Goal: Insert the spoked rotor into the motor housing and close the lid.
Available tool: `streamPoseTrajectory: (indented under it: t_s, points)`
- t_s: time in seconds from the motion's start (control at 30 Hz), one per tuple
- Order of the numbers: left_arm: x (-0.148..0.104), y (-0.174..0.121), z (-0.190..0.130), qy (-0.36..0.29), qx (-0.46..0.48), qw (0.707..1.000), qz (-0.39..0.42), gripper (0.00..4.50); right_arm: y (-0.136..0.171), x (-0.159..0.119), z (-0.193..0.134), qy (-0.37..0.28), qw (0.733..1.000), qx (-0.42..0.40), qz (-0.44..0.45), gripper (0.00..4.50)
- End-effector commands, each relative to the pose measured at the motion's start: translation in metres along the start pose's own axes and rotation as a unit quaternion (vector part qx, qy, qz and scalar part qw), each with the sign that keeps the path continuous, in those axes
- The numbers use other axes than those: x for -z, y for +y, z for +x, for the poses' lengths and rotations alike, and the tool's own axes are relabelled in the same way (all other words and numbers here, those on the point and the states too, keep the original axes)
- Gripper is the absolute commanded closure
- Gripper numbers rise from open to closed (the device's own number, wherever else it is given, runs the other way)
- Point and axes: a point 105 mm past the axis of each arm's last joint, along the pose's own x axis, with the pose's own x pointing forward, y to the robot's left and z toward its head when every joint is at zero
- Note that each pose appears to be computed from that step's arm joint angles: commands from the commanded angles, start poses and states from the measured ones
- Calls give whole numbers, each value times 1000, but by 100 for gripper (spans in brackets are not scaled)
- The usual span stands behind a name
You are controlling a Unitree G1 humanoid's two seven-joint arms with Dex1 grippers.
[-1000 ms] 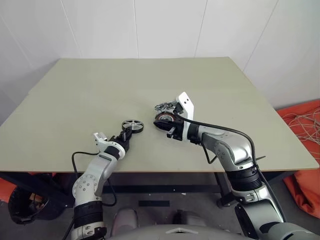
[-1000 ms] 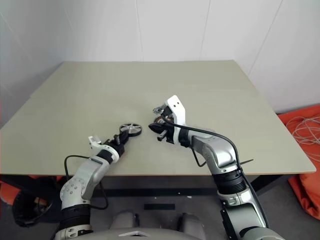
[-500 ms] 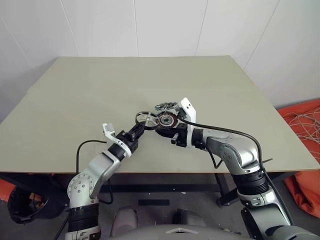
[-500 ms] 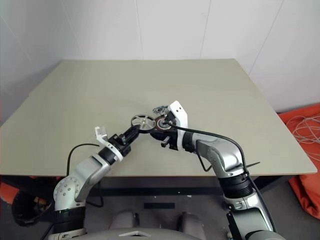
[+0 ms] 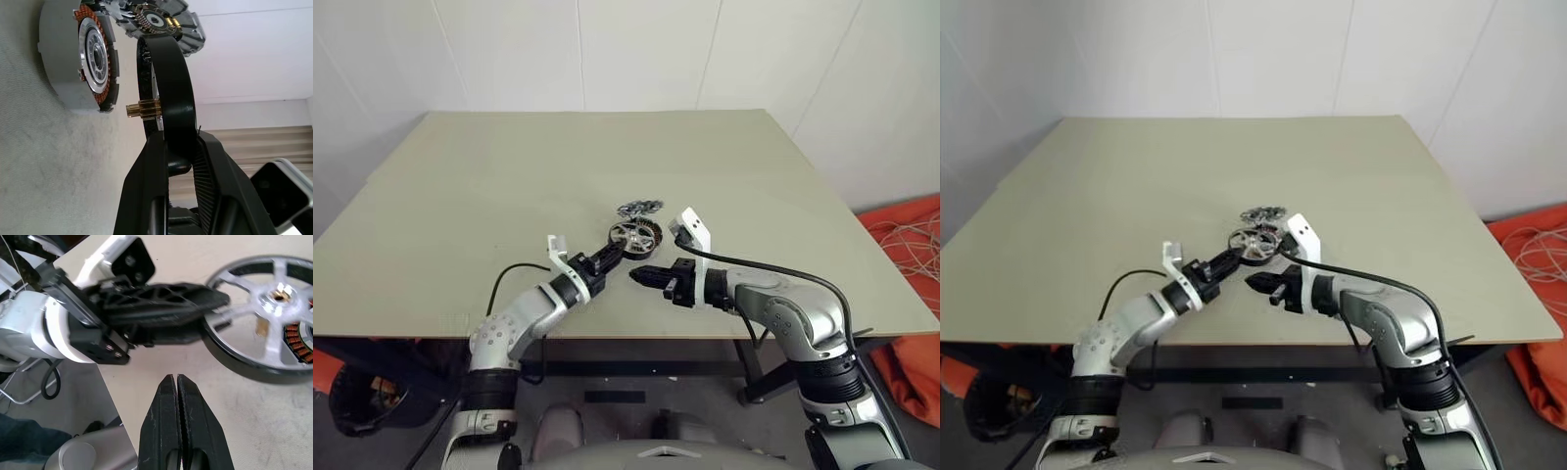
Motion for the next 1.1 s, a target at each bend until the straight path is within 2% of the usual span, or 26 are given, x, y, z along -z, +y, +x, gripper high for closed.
streamPoseTrajectory:
  t_s: [0.03, 0.3, 0.63, 1.1]
  points:
    - [-1, -12, 15, 11, 29, 999, 16, 412, 8, -16, -2, -28, 999, -9, -18, 450]
    - [-5, -12, 29, 4, 34, 999, 22, 412, 10, -17, -1, -30, 999, -11, -18, 450]
    - [-14, -5, 31, -27, 21, 999, 19, 412, 13, -18, 2, -33, 999, -18, -19, 450]
    - [-12, -8, 36, -28, 29, 999, 18, 412, 14, -20, 5, -34, 999, -22, -22, 450]
